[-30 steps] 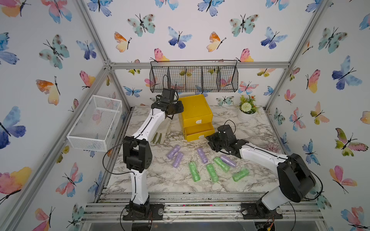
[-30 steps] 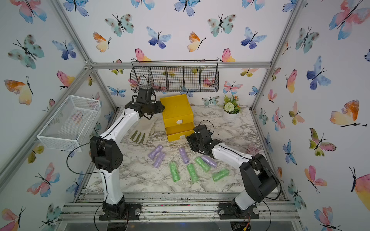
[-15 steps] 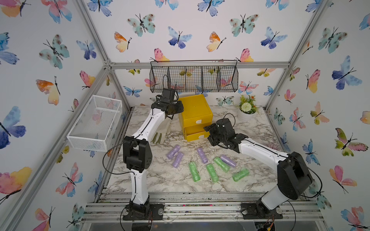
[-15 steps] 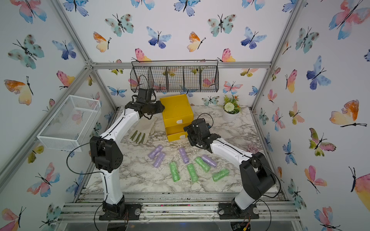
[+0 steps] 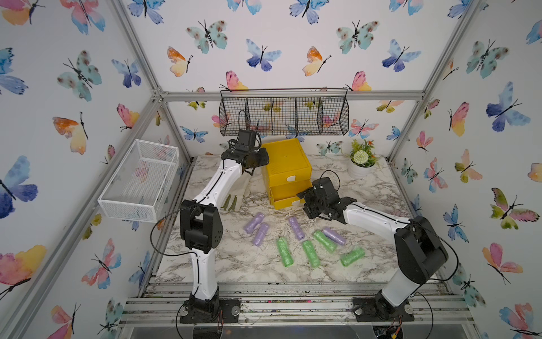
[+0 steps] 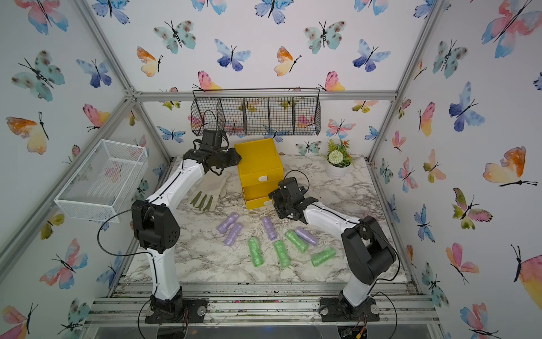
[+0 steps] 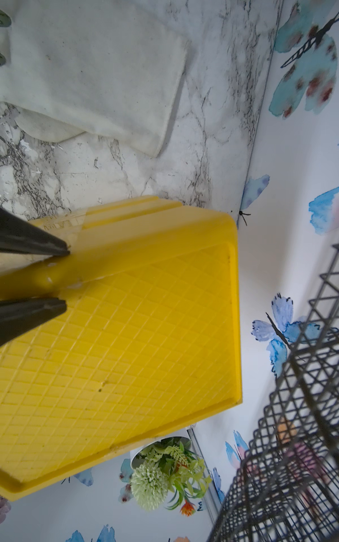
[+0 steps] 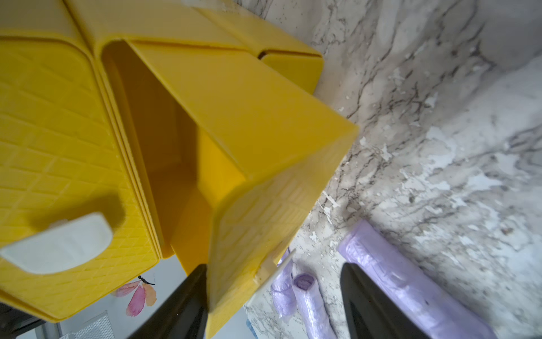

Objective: Sort the rolls of trash bags by color and place them into the drawer
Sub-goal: Open the drawer in the storage box.

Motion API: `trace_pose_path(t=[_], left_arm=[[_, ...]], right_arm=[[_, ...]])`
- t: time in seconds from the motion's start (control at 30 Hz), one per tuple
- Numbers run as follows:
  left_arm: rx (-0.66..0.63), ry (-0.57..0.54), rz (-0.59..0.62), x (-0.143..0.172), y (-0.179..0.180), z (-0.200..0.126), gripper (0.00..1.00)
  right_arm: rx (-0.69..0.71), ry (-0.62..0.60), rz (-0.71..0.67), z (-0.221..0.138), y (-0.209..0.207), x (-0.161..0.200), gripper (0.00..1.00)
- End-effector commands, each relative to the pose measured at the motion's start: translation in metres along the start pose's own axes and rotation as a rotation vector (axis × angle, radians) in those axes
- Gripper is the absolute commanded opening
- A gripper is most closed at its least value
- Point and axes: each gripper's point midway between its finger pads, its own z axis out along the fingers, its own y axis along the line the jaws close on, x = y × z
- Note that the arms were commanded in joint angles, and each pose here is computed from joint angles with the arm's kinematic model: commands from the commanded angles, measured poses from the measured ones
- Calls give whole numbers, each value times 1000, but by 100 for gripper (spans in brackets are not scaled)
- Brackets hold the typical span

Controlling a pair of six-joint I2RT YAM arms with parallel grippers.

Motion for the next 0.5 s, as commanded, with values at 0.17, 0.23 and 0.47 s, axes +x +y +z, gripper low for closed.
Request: trace_pose_path(t=[0.17, 0.23, 0.47], left_arm=[[-20, 239, -14, 71, 6, 20, 27], [-19, 241, -16, 71, 6, 20, 27], [-19, 240, -17, 72, 5, 19, 27]], right_arm=[[40, 9, -16, -28, -30, 7, 68], [43, 17, -17, -31, -35, 10, 68], [41, 26, -26, -37, -41, 14, 67]])
